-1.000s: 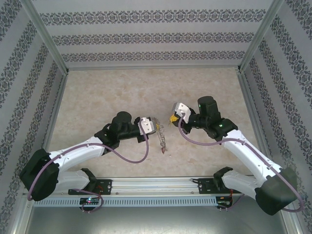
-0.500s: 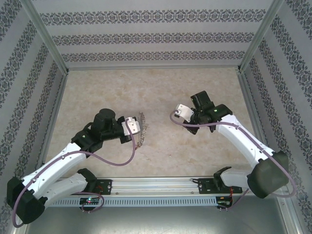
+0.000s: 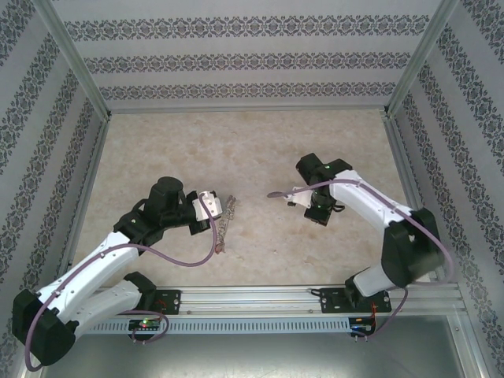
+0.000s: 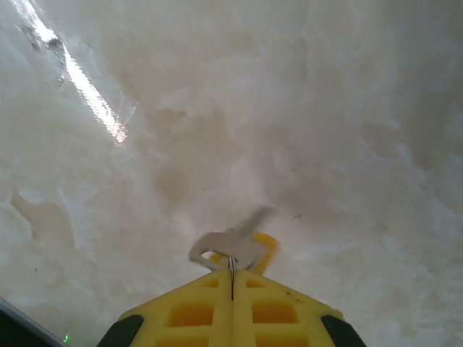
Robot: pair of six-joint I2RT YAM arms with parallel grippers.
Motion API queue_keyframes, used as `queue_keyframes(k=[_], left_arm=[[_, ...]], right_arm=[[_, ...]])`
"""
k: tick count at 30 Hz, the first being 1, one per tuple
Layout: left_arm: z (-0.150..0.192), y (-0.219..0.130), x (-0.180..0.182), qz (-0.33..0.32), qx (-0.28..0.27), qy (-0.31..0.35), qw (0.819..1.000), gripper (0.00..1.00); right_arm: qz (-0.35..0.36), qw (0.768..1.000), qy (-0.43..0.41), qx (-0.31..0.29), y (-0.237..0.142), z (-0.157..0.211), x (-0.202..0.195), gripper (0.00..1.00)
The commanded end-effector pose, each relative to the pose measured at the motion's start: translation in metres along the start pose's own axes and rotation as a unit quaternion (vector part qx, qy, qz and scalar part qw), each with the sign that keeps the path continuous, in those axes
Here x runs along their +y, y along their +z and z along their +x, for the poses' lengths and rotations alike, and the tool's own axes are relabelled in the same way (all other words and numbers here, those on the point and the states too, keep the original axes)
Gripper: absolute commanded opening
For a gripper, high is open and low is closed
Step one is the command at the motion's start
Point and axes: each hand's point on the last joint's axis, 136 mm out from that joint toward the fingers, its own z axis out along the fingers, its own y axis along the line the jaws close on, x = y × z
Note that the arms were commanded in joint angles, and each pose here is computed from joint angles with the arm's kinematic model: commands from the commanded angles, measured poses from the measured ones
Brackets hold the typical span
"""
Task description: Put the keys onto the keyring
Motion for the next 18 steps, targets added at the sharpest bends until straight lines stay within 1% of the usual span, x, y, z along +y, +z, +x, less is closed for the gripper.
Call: queue_keyframes(k=[1,3,8,12,18], left_arm=[[-0.014,-0.003,0.008,-0.014,-0.041,0.001,0.999,0.00],[-0.013,-0.004,0.007,-0.013,-0.043,-0.001,0.999,0.00],[-0.012,-0.005,0.007,-0.017,-0.046,-0.005,0.999,0.00],[-0.011,-0.006,0.008,-0.020,-0.047,-0.006,0.999,0.00],[-0.012,-0.005,0.008,-0.020,-0.053,-0.010,0.998,0.00]], right_arm=[[-0.005,0.999,-0.027,0.039,0.009,-0.010,-0.006,0.00],[-0.010,0.999,-0.035,0.034,0.018,-0.025,-0.008,0.00],[-0.011,0.999,-0.034,-0.017,0.038,-0.072,-0.017,0.00],[-0.004,0.999,-0.030,-0.044,0.049,-0.095,-0.023,0.00],[-0.021,0.997,-0.012,-0.072,0.059,-0.119,-0.020,0.00]])
